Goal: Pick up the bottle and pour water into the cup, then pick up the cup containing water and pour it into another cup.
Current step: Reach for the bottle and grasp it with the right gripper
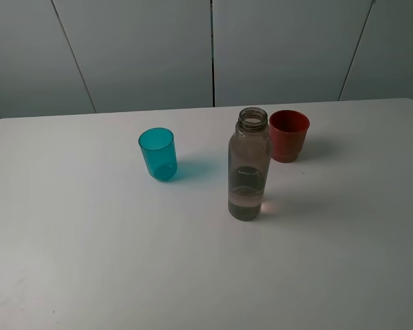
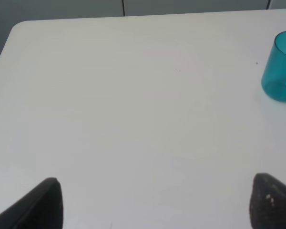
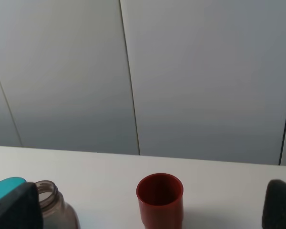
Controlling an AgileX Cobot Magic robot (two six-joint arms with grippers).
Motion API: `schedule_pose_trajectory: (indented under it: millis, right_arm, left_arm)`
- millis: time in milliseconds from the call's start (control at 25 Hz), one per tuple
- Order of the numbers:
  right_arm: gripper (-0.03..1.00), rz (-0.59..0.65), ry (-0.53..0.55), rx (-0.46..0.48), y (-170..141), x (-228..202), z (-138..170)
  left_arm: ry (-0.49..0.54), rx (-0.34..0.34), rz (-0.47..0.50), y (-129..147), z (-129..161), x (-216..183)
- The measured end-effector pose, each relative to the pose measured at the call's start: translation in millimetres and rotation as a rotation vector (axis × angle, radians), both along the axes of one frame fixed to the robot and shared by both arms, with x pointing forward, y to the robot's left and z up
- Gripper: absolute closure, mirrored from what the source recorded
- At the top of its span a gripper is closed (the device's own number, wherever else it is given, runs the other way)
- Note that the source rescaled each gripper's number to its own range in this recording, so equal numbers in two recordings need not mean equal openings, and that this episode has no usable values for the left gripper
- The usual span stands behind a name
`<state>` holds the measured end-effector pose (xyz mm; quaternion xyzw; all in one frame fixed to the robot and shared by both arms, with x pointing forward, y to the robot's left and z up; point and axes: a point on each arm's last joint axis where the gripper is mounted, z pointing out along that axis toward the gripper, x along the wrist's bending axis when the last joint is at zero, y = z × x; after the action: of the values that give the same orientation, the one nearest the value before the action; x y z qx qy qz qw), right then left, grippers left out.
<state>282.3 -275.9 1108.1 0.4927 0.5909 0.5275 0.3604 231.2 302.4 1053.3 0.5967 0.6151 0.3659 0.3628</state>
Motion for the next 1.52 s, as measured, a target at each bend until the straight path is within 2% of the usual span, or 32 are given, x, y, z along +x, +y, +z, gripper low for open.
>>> schedule_pose_trajectory:
  millis: [120, 360, 640, 800, 920, 1040, 1160, 1280, 1360, 1520]
  right_arm:
    - [-0.03, -0.008, 0.012, 0.026, 0, 14, -17]
    - [-0.03, -0.036, 0.105, 0.083, 0, 26, -65]
    - [-0.03, -0.127, -0.028, 0.076, -9, 42, -49]
    - [-0.03, -0.133, -0.001, 0.059, -8, 62, -31]
    - [-0.03, -0.123, 0.055, 0.01, -7, 81, -25]
    - [-0.03, -0.05, 0.101, -0.075, 2, 92, -31]
    - [-0.03, 0.067, 0.054, -0.11, 21, 92, -30]
    - [-0.03, 0.197, -0.018, -0.061, 41, 85, -39]
    - [-0.03, 0.272, -0.048, -0.033, 50, 78, -56]
    - [-0.03, 0.32, -0.018, -0.014, 55, 70, -91]
  left_arm:
    - [0.0, 0.0, 0.0, 0, 0, 0]
    - [0.0, 0.0, 0.0, 0, 0, 0]
    - [0.0, 0.0, 0.0, 0, 0, 0]
    - [0.0, 0.0, 0.0, 0, 0, 0]
    - [0.0, 0.0, 0.0, 0, 0, 0]
    - [0.0, 0.0, 0.0, 0, 0, 0]
    - [0.0, 0.0, 0.0, 0, 0, 0]
    - [0.0, 0.0, 0.0, 0, 0, 0]
    - [0.0, 0.0, 0.0, 0, 0, 0]
    - [0.0, 0.0, 0.0, 0, 0, 0]
